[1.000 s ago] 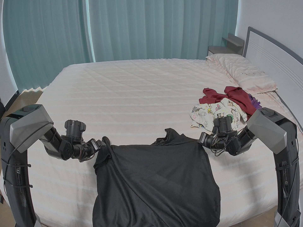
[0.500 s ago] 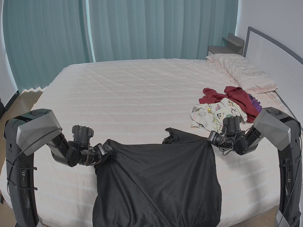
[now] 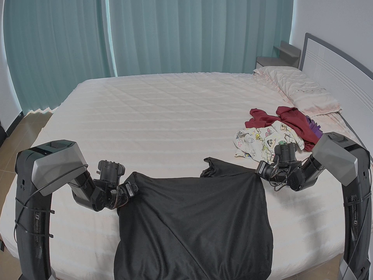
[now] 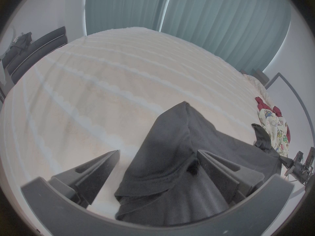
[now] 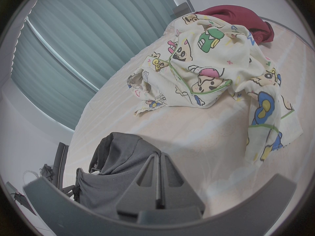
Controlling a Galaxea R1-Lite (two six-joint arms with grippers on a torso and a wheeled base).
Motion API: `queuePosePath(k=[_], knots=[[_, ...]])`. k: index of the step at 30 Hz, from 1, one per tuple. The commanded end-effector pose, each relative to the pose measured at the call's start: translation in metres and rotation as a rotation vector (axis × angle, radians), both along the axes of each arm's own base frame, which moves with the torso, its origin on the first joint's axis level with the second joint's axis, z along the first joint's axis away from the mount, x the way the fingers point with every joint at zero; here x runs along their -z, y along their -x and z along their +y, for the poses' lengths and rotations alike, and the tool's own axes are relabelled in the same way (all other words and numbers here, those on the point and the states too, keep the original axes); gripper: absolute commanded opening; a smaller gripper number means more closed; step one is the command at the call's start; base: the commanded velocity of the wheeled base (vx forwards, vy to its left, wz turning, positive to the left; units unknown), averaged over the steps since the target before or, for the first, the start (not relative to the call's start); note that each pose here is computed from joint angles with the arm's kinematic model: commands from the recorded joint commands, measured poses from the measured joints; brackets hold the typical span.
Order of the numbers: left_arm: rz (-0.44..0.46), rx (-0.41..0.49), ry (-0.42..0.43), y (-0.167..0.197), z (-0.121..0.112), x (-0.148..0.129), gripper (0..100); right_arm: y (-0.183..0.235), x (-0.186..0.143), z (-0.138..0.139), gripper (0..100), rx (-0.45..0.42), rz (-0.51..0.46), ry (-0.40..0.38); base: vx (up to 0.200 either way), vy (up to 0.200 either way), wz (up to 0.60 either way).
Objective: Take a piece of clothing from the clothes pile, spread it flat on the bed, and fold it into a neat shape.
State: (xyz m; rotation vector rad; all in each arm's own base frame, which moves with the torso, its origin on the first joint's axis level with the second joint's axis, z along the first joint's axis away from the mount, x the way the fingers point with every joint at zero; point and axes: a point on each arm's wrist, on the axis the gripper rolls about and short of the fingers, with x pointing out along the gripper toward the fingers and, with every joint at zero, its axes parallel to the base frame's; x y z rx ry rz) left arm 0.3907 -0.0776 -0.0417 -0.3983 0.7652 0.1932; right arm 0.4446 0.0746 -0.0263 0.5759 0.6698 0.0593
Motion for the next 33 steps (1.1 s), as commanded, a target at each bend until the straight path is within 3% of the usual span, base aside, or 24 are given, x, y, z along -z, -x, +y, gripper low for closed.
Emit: queuePosePath(k=[1, 3, 4, 5, 8, 10, 16, 24, 30, 31, 33], knots=[[-0.01, 0.012, -0.002, -0.003, -0.007, 0.01, 100, 0.001, 0.001, 0.002, 0, -0.005, 0.002, 0.0, 0.0, 0.0, 0.0], [-0.015, 0.013, -0.009, -0.003, -0.007, 0.011, 100, 0.001, 0.001, 0.002, 0, -0.005, 0.002, 0.0, 0.0, 0.0, 0.0], [-0.021, 0.001, -0.023, -0.004, -0.006, 0.011, 0, 0.001, 0.001, 0.002, 0, -0.005, 0.004, 0.0, 0.0, 0.0, 0.0], [-0.021, -0.002, -0.026, -0.004, -0.006, 0.01, 0, 0.001, 0.001, 0.001, 0, -0.004, 0.004, 0.0, 0.0, 0.0, 0.0], [-0.039, -0.091, -0.212, -0.009, 0.02, 0.009, 0, 0.001, 0.002, 0.001, 0, -0.002, 0.005, 0.0, 0.0, 0.0, 0.0], [-0.082, -0.117, -0.251, -0.015, 0.032, 0.005, 0, 0.001, 0.001, 0.001, 0, -0.002, 0.004, -0.001, 0.0, 0.0, 0.0], [-0.298, -0.194, -0.226, -0.037, 0.051, -0.004, 0, 0.001, 0.0, 0.001, 0, -0.004, 0.002, 0.0, 0.0, 0.0, 0.0], [-0.328, -0.216, -0.185, -0.039, 0.053, 0.0, 0, 0.002, 0.002, 0.0, 0, -0.002, 0.008, 0.003, 0.0, 0.0, 0.0], [-0.28, -0.083, -0.093, -0.023, 0.025, 0.009, 0, 0.002, 0.002, 0.002, 0, -0.005, 0.009, 0.003, 0.0, 0.0, 0.0], [-0.276, -0.072, -0.083, -0.02, 0.021, 0.008, 100, 0.002, 0.002, 0.002, 0, -0.005, 0.009, 0.003, 0.0, 0.0, 0.0], [-0.274, -0.057, -0.064, -0.017, 0.016, 0.007, 100, 0.002, 0.002, 0.002, 0, -0.005, 0.009, 0.003, 0.0, 0.0, 0.0]])
